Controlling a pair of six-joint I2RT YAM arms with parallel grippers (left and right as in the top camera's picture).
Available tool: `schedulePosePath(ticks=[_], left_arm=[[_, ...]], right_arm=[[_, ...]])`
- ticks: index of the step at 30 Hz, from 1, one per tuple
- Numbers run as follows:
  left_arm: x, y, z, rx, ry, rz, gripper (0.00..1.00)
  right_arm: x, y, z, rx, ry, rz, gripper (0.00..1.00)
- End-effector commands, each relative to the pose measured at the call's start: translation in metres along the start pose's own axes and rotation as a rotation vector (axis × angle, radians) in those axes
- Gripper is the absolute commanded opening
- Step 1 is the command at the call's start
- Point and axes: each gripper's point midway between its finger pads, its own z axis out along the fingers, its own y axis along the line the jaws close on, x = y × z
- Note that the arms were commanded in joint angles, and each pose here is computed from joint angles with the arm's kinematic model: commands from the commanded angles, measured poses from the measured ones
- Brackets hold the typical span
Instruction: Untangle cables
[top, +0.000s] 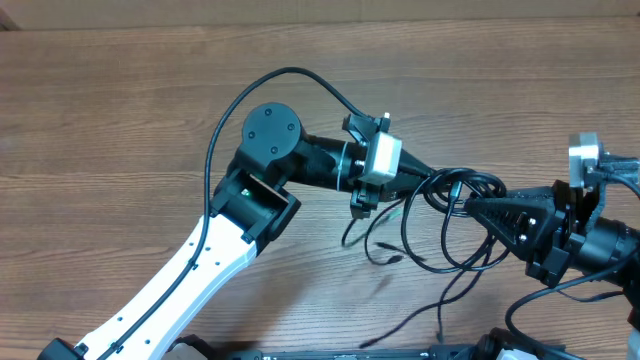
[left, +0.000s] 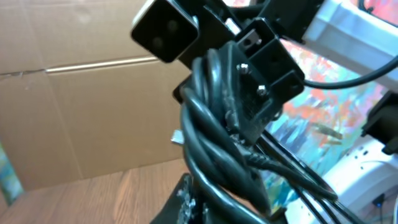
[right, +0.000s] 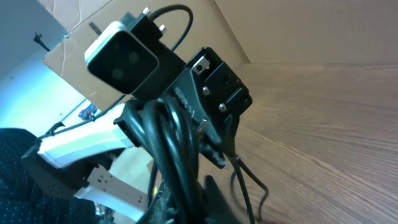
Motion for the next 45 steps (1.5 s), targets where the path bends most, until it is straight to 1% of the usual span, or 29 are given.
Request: schedulePosePath(ticks=[1, 2, 3, 7, 11, 14, 17, 22, 24, 29, 33, 42, 45], left_arm=[[-0.012, 0.0, 0.0, -0.013, -0.015, 0.019, 0.04], [-0.012, 0.0, 0.0, -0.013, -0.015, 0.019, 0.04], [-0.012, 0.001, 0.0, -0.014, -0.014, 0.018, 0.04], [-0.011, 0.006, -0.005, -0.032, -0.01, 0.015, 0.04], [-0.002, 0.025, -0.018, -0.111, 0.016, -0.04, 0.04], [0.001, 0.029, -0.025, -0.127, 0.025, -0.055, 0.04], [-0.001, 0.029, -0.025, -0.126, 0.02, -0.04, 0.04], [-0.009, 0.017, -0.01, -0.089, -0.006, 0.009, 0.04], [-0.014, 0.015, -0.005, -0.085, -0.023, 0.035, 0.04], [-0.026, 0.009, -0.003, -0.066, -0.056, 0.075, 0.04], [-0.027, 0.009, -0.004, -0.067, -0.06, 0.076, 0.04], [-0.032, 0.014, -0.01, -0.087, -0.072, 0.112, 0.04], [-0.036, 0.02, -0.017, -0.108, -0.08, 0.095, 0.04]], right_arm=[[0.001, 0.001, -0.001, 0.022, 0.004, -0.02, 0.68], [0.002, -0.002, -0.001, 0.035, 0.008, -0.02, 0.91], [0.002, -0.004, -0.001, 0.046, 0.011, -0.02, 1.0], [0.003, -0.011, -0.001, 0.087, 0.021, -0.022, 1.0], [0.002, -0.028, -0.004, 0.186, 0.025, 0.058, 1.0], [0.003, -0.043, -0.007, 0.273, 0.029, 0.103, 1.0], [0.006, -0.056, -0.012, 0.354, 0.039, 0.127, 1.0], [0.005, -0.057, -0.012, 0.361, 0.039, 0.122, 1.0], [0.007, -0.062, -0.014, 0.392, 0.043, 0.125, 1.0], [0.014, -0.09, -0.029, 0.586, 0.044, 0.222, 1.0], [0.02, -0.111, -0.046, 0.746, 0.041, 0.289, 1.0], [0.035, -0.127, -0.067, 0.914, 0.083, 0.322, 1.0], [0.04, -0.13, -0.073, 0.952, 0.097, 0.334, 1.0]])
